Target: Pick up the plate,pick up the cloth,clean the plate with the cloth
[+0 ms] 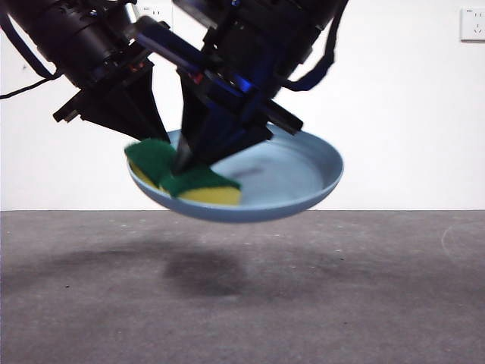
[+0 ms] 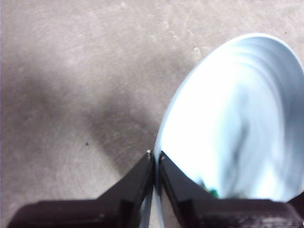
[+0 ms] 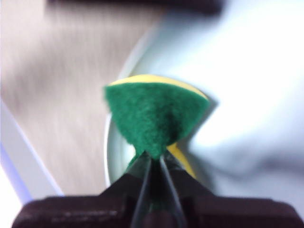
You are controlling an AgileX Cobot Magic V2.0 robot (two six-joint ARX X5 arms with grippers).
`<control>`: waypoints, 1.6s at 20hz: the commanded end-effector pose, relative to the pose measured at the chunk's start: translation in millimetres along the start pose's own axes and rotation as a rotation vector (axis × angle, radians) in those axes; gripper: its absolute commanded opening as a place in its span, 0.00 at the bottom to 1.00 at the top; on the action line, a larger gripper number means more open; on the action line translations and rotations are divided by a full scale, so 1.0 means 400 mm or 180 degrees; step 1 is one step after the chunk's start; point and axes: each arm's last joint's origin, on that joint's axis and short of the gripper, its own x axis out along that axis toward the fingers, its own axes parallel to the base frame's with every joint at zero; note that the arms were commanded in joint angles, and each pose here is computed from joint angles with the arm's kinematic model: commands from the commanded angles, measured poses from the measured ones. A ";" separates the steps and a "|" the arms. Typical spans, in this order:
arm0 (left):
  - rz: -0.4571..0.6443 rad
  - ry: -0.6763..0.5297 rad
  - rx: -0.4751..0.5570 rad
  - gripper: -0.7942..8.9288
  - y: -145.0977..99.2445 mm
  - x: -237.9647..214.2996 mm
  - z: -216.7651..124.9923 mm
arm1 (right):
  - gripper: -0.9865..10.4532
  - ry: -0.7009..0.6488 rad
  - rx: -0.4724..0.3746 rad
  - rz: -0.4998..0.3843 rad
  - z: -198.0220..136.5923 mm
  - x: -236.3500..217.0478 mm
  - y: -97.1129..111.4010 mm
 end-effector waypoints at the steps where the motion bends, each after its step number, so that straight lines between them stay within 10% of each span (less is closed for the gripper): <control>1: -0.0040 -0.0060 -0.0108 0.07 0.013 -0.008 0.006 | 0.08 0.0492 -0.0019 -0.0346 -0.045 0.013 -0.011; 6: -0.0026 0.0214 -0.0120 0.07 0.019 -0.011 -0.016 | 0.08 0.0633 -0.0146 -0.1633 -0.060 -0.001 -0.054; 12: -0.0423 0.0440 -0.0072 0.07 0.008 -0.012 -0.034 | 0.08 0.0133 0.0052 -0.1772 -0.020 -0.005 -0.099; 24: -0.0509 0.0242 -0.0036 0.07 -0.002 -0.007 -0.017 | 0.08 -0.0398 0.0226 -0.0058 0.027 0.009 -0.037; 32: 0.0796 0.0050 0.0184 0.07 0.030 -0.005 -0.004 | 0.08 0.0402 0.0061 -0.0144 -0.038 -0.001 0.004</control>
